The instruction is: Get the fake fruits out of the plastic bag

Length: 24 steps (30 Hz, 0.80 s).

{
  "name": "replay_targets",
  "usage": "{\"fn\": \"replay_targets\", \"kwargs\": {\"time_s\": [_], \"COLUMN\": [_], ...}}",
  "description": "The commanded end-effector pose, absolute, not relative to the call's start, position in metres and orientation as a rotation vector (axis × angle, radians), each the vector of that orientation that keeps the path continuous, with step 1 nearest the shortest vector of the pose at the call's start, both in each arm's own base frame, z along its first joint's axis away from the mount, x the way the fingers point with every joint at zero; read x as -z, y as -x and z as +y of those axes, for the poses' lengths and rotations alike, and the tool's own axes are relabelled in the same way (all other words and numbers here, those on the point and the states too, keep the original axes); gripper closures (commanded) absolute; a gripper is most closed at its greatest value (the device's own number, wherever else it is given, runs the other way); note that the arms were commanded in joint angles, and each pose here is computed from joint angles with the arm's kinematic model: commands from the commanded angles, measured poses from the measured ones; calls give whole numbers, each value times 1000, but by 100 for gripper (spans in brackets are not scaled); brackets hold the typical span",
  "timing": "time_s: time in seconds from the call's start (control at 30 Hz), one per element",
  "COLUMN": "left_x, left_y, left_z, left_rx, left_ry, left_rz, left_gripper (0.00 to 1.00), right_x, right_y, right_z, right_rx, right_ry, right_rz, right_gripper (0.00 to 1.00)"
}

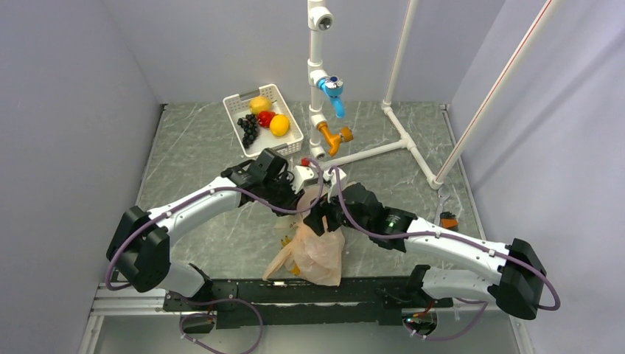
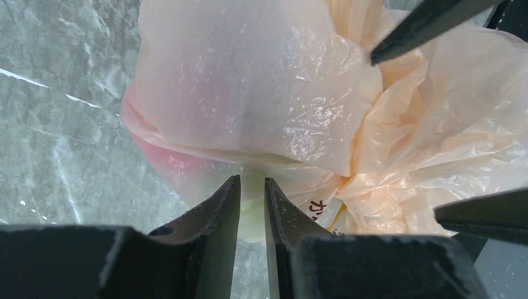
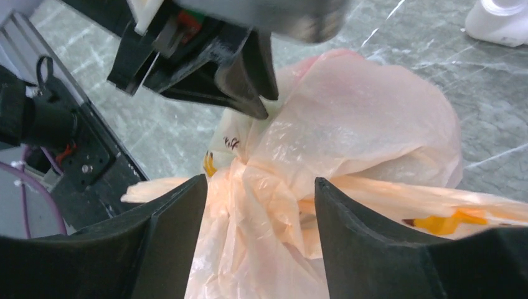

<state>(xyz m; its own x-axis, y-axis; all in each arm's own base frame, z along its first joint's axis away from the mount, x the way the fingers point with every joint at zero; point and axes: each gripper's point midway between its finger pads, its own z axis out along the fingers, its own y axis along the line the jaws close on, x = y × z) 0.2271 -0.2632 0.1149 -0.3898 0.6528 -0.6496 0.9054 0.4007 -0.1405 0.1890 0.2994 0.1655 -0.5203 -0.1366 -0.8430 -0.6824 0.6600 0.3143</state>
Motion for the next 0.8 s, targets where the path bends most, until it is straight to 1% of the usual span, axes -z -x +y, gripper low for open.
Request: {"fn": "replay_targets", "kwargs": {"time_s": [0.0,0.03,0.07,0.13,0.17,0.2,0.23,0.27,0.3,0.33,0.37,0.4,0.53,0.57,0.6,0.67,0.77], "left_x": [-141,-142,-144,-147,-147,-148,-148,-148,-148,-147,-147,-146,-141,-139,-136,-126,-115], "left_y": [-238,-238,-239,-240,-239,-239,-237,-235,-232,-229,-224,-221,-214,-216,-218,-224,-232], "left_z": [-268,-266,-265,-263,-262,-263,-263,-263,-264,-265,-267,-269,-273,-274,-274,-275,-275], "left_rx": [629,620,611,596,595,599,609,619,637,660,691,717,770,755,726,632,458], "left_ry": [-1326,-1321,-1316,-1304,-1304,-1303,-1307,-1311,-1318,-1332,-1348,-1362,-1393,-1386,-1380,-1388,-1395], "left_rz": [2059,2053,2046,2040,2041,2037,2036,2036,2033,2031,2029,2028,2039,2044,2050,2063,2070], "left_gripper": [74,74,73,72,71,69,64,56,45,34,27,23,18,13,9,7,8], "right_x": [-164,-158,-153,-141,-137,-133,-130,-130,-131,-133,-138,-143,-154,-153,-156,-160,-165], "right_y": [-180,-179,-179,-180,-183,-188,-193,-196,-197,-198,-199,-200,-203,-204,-204,-201,-192], "right_z": [295,295,296,297,296,292,289,286,284,281,280,282,280,278,279,282,290], "right_rx": [-701,-676,-655,-607,-570,-527,-492,-478,-480,-492,-523,-566,-738,-782,-842,-908,-982], "right_ry": [680,690,701,714,707,680,648,627,609,582,566,554,563,567,575,601,664], "right_rz": [2048,2055,2064,2093,2106,2117,2123,2117,2103,2080,2057,2031,2009,2020,2011,2000,1977], "right_gripper": [28,25,24,24,26,32,40,55,75,85,89,90,99,100,100,100,100]}}
